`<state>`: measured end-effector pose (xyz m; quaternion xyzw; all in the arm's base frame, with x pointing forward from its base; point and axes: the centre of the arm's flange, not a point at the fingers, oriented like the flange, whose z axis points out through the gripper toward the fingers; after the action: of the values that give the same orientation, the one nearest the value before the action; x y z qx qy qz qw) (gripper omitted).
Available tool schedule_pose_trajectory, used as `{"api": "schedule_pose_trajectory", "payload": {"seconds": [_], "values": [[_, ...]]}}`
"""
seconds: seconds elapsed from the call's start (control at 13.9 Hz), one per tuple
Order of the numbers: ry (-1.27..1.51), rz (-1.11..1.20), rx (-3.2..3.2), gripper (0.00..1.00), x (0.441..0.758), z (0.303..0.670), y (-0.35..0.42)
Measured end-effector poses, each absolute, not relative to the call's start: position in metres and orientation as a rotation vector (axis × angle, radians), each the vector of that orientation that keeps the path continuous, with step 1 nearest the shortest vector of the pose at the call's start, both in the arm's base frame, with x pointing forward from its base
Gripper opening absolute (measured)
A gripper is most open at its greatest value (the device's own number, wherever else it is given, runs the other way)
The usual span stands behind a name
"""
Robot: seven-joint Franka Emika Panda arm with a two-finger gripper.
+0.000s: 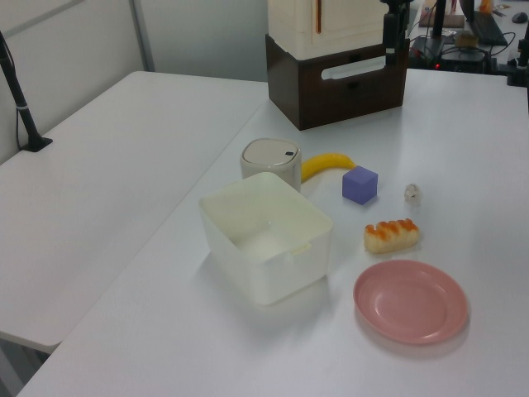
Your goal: Put the bread on a plate
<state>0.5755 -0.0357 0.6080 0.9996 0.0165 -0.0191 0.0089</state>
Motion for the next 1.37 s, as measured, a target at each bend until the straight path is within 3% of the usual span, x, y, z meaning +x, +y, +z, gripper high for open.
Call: {"api": "schedule_pose_trajectory", "payload": {"seconds": [1.37], "values": [[0.04, -0.075, 3.123, 1.0, 0.5767, 0.6027, -0.0401]]}}
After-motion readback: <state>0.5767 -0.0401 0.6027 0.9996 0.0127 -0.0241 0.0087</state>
